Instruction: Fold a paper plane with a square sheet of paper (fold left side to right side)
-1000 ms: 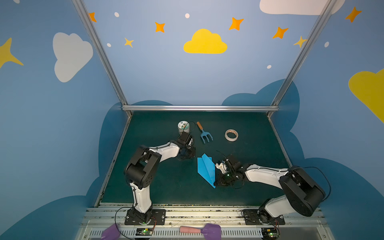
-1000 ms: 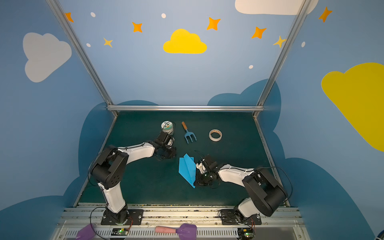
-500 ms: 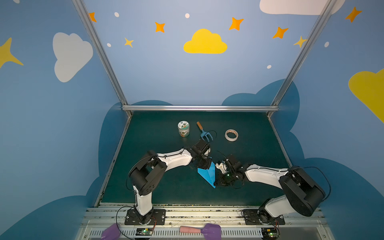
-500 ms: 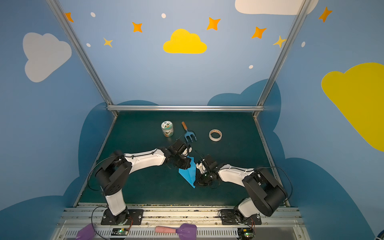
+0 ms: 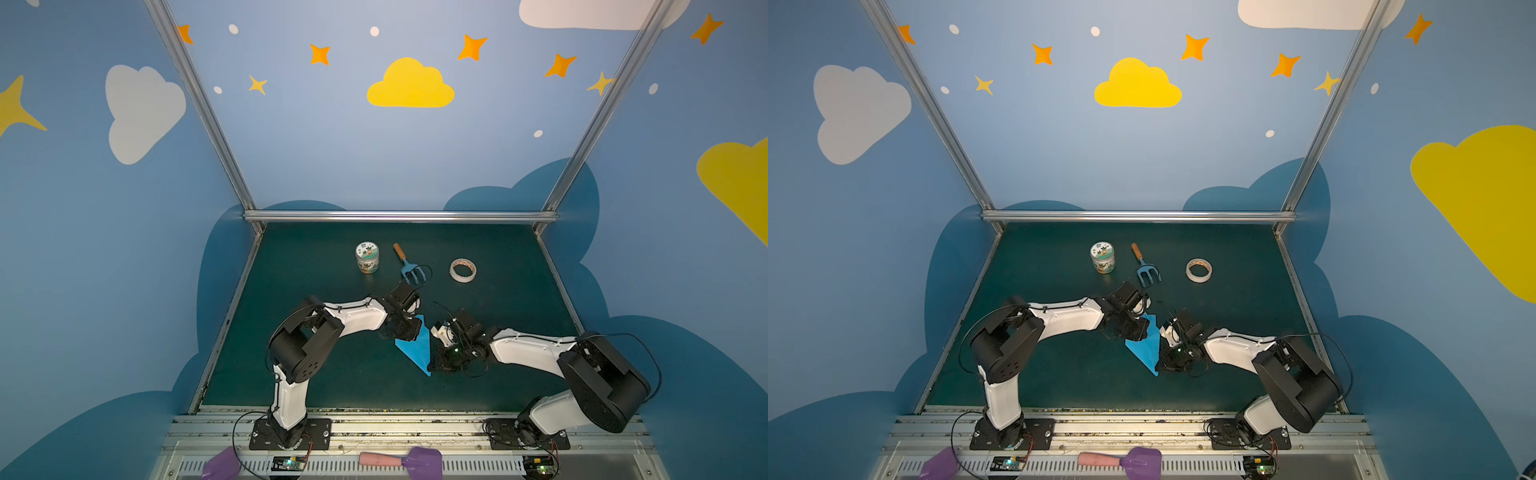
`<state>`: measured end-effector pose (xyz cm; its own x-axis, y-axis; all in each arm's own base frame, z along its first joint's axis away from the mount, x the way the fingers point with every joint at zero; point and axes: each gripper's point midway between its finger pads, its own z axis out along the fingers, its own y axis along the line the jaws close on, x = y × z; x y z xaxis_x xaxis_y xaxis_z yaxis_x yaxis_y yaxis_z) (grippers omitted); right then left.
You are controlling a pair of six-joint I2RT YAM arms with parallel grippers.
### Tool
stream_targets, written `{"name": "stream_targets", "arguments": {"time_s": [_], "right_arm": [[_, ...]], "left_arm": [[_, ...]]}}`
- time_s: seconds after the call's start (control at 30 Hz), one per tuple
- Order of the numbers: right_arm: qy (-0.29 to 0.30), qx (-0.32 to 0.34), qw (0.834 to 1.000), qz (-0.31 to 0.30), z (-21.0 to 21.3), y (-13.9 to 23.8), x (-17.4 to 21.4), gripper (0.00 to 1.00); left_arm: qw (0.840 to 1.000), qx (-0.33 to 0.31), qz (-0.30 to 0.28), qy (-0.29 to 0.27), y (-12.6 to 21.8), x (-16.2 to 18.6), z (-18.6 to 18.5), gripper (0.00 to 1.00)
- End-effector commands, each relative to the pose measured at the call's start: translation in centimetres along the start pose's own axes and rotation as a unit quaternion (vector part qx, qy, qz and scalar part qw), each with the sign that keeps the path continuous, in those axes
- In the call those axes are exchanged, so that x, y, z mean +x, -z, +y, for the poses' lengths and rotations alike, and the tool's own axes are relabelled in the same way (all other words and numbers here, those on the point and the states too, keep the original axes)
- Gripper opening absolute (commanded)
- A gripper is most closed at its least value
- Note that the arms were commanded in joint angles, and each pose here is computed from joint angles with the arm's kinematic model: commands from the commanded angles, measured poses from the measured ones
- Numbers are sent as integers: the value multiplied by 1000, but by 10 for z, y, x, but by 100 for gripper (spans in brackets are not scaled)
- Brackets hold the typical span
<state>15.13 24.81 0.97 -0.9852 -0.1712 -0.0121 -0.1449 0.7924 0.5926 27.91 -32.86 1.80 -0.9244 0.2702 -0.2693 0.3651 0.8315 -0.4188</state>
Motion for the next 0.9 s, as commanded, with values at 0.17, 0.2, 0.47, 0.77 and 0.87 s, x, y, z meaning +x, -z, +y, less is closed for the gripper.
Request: {"name": "stream_targets", "arguments": {"time_s": [0.17, 0.2, 0.47, 0.77, 0.87], "right_arm": [[-27, 89, 994, 50, -50, -18, 35, 0], [-27, 89, 994, 49, -50, -18, 35, 0], [-28, 89, 994, 49, -50, -19, 35, 0], [-27, 88, 994, 49, -50, -19, 36, 0], [-28, 87, 995, 50, -50, -19, 36, 0]], "left_arm": [[998, -46, 13, 46, -8, 8, 56, 4], [997, -51, 14, 51, -8, 7, 62, 4], [992, -83, 5, 92, -7, -18, 110, 3], [992, -62, -46, 101, 30, -79, 107, 3], [994, -24, -76, 80, 52, -78, 66, 4]]}}
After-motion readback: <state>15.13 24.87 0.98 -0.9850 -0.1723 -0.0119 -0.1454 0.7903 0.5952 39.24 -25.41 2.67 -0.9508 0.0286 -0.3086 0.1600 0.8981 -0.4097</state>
